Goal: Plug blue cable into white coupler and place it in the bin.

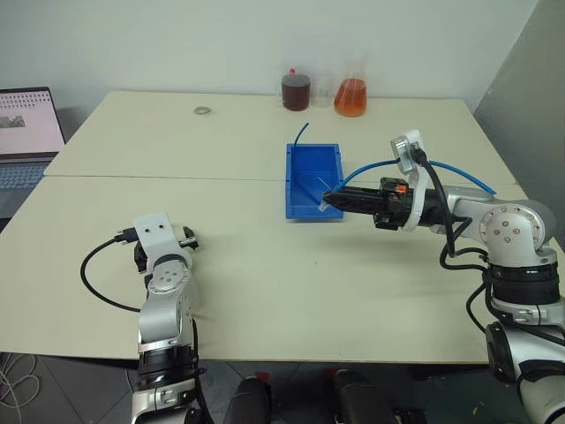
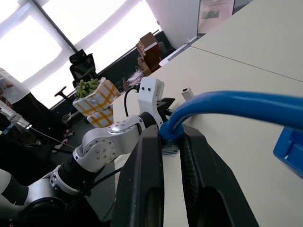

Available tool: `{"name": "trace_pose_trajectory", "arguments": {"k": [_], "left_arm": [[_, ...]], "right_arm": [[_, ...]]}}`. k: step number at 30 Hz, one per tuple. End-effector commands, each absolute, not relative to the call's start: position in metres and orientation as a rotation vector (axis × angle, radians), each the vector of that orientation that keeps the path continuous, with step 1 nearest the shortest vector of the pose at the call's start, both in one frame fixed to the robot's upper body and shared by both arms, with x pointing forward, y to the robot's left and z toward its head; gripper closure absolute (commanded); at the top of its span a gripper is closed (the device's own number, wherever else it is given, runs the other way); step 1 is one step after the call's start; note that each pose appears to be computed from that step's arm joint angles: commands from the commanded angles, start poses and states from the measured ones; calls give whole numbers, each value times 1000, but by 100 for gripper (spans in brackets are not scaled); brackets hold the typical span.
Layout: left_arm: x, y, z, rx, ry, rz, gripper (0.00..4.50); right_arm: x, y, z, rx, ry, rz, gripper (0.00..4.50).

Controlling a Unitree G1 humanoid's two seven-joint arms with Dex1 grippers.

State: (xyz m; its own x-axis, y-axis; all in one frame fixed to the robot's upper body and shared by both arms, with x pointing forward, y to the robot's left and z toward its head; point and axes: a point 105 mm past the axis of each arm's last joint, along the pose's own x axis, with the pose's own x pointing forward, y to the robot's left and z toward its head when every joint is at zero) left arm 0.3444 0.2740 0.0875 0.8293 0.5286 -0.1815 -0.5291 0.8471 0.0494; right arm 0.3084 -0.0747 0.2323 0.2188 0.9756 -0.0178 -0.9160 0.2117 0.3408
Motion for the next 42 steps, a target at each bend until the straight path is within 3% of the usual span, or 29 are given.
{"name": "trace_pose_trajectory", "arguments": {"k": [1,14,17,32,37,42], "left_arm": [[347,285,89,-74,171,633,6],[370,279,84,-252,167,606,6],[369,279,82,-277,172,615,50],[368,282,82,-269,176,613,372],[368,283,82,-262,180,605,371],[389,249,102,-28,180,200,371]], "right_arm": [[307,-79,245,254,200,1333,426],[307,-83,243,252,204,1304,426],[307,-83,243,252,203,1301,426],[306,-79,242,264,204,1306,426],[306,-79,242,266,202,1308,426],[305,-78,242,258,197,1311,426]]}}
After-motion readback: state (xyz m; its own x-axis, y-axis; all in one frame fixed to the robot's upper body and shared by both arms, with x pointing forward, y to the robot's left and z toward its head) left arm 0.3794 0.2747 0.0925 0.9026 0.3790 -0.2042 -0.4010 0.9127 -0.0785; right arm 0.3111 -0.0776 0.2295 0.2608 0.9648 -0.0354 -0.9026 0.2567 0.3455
